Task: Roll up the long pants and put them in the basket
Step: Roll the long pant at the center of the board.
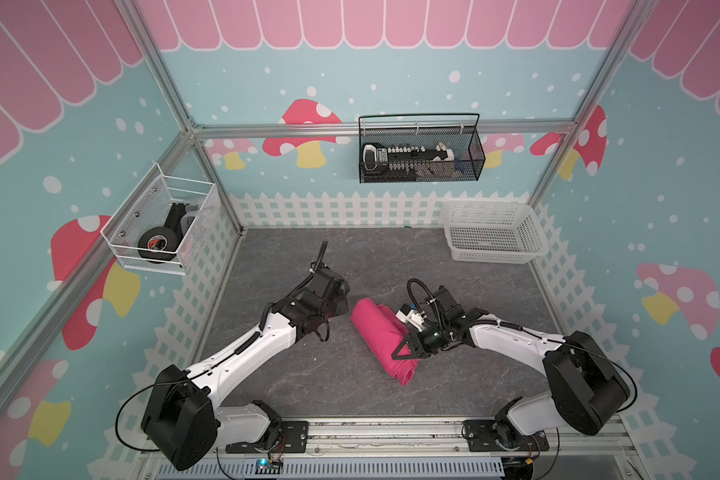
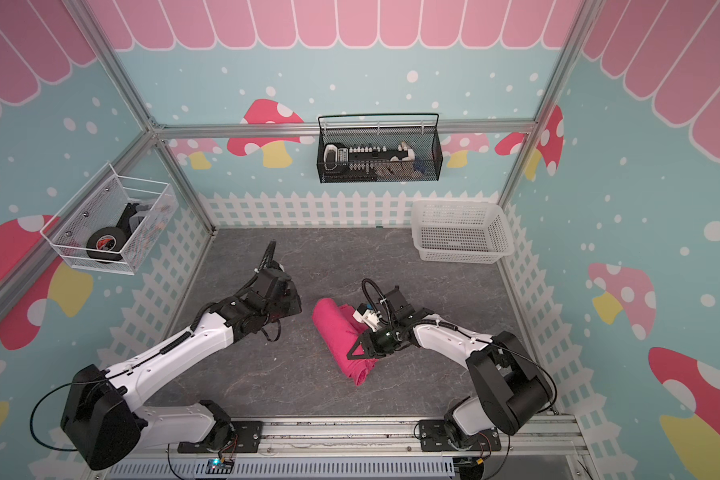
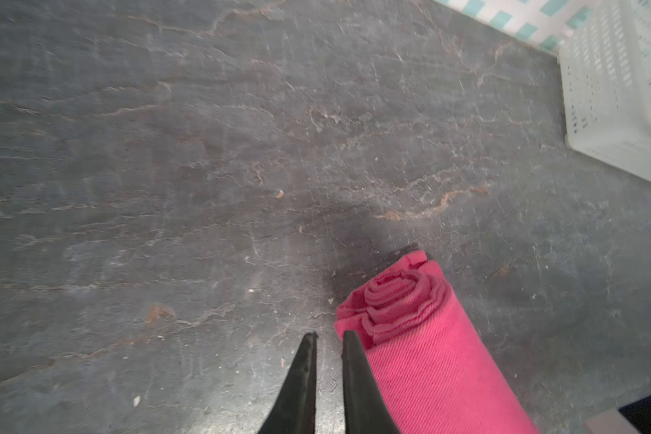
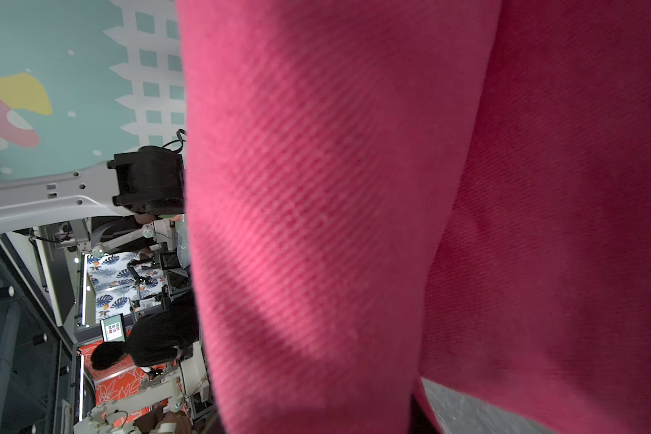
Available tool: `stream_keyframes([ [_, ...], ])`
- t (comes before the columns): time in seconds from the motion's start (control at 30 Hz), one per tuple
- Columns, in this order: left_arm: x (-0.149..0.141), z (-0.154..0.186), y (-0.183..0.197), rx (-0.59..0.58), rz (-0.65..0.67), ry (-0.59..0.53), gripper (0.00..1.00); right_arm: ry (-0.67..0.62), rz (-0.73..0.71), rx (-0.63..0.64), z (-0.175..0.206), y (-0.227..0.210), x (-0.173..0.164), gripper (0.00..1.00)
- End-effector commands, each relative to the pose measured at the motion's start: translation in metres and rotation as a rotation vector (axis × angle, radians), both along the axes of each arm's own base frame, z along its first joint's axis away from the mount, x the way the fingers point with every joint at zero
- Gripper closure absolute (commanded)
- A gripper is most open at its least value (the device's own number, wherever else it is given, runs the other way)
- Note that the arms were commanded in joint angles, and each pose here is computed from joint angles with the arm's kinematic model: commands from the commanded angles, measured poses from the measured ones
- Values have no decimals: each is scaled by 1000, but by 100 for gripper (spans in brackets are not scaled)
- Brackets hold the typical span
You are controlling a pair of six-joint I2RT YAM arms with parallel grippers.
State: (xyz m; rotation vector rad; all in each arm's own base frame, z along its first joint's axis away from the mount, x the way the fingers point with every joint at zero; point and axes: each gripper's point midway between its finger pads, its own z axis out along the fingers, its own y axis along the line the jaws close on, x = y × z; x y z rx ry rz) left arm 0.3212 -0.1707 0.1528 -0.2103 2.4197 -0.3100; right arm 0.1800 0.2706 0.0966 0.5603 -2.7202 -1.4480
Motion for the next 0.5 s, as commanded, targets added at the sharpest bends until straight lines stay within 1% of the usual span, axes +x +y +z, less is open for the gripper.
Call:
stream_keyframes([
  [0.0, 10, 8, -25, -55, -19, -31, 85, 57, 1, 22, 1, -4, -8, 100],
  [0.13, 13, 3, -54, -99, -72, -19, 85, 83, -14, 3, -11, -12, -9, 100],
  [0.3, 13, -2, -94, -117, -146, -2, 85, 98, -49, -6, -20, -23, -8, 100],
  [0.47, 9, -10, -120, -128, -192, 20, 85, 103, -65, -7, -24, -27, -8, 100],
])
